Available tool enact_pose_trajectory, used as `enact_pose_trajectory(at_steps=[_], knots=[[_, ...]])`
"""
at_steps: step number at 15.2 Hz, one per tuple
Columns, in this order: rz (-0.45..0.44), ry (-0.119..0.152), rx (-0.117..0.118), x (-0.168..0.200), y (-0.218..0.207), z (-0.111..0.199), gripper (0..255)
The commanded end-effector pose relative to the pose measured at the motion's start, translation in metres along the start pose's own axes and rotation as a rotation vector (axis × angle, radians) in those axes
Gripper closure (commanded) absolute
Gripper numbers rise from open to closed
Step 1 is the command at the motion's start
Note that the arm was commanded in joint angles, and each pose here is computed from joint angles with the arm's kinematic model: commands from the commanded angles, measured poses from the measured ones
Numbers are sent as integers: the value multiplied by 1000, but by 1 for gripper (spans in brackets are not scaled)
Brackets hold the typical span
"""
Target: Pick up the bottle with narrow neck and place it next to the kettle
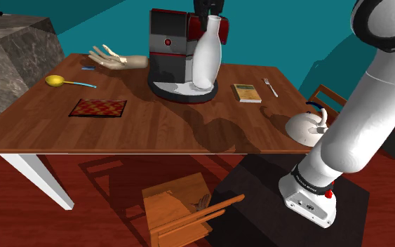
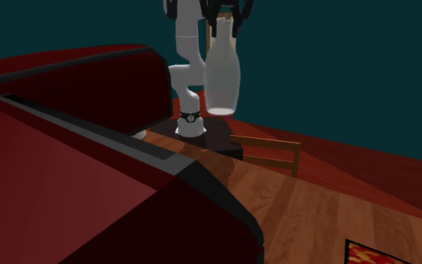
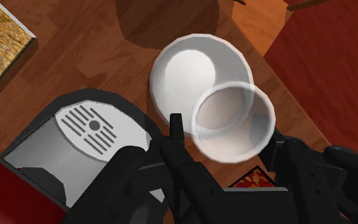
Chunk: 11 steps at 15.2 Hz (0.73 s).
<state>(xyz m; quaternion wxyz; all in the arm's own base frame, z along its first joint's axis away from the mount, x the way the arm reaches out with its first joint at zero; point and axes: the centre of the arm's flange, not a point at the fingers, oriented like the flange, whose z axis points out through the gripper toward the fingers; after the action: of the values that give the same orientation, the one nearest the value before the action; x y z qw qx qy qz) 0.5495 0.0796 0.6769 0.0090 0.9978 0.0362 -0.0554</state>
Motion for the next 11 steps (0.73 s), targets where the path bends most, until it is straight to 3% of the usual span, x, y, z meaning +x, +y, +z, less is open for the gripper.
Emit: enact_pose_trajectory(at_steps=[1, 11], knots=[[-1, 1, 1, -14, 21, 2, 255], [-1, 1, 1, -71, 139, 10, 255]])
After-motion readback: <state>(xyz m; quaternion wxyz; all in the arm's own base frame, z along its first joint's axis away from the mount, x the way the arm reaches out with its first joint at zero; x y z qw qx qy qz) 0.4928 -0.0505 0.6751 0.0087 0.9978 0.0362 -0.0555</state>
